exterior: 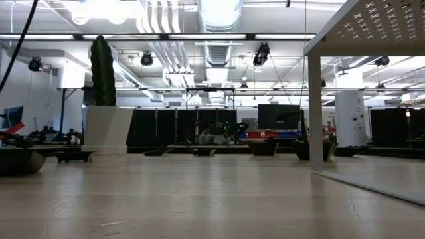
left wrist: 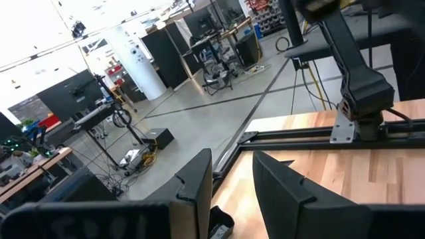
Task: Pick & Place Mini shaped plates
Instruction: Stack the distorted square plate on top of the other distorted square plate on the shelf
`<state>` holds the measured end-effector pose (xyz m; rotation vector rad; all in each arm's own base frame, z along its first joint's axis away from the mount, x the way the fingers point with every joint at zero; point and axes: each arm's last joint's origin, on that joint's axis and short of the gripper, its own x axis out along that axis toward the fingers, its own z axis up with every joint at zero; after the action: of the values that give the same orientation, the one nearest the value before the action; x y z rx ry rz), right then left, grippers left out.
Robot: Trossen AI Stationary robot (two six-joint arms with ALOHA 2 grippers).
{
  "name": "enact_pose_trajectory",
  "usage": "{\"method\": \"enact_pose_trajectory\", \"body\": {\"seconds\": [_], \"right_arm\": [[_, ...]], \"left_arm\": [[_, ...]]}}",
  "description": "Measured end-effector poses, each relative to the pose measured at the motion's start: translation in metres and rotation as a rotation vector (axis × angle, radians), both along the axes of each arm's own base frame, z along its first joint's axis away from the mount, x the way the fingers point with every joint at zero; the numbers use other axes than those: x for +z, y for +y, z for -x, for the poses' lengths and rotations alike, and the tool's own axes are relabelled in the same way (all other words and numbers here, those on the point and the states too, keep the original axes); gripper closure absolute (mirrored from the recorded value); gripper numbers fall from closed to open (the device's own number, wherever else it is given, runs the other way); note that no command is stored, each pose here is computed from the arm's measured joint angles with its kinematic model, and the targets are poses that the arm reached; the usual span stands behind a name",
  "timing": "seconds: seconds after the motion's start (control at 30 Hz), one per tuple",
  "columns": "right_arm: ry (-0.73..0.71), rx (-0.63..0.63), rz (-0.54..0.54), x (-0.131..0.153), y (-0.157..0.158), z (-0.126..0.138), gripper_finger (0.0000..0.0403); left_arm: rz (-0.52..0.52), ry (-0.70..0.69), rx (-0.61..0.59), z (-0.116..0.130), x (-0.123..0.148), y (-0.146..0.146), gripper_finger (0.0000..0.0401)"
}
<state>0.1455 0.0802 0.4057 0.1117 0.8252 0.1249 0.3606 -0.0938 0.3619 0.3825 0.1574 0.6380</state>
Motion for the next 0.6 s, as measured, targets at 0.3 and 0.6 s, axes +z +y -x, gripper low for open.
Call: {"method": "enact_pose_trajectory", "body": {"seconds": [0.3,0.6], "right_arm": [[0.345,-0.164,-0.266,-0.014,0.009,0.018,0.0395],[0.53,-0.344,-0.334,-0.022,0.023,0.04,0.0394]], "left_arm": [[-0.009,0.023,-0.002,0.0,-0.002,0.0,0.0295],[-0.067,0.116,-0.153,-0.001,-0.006,-0.002,0.0295]]}}
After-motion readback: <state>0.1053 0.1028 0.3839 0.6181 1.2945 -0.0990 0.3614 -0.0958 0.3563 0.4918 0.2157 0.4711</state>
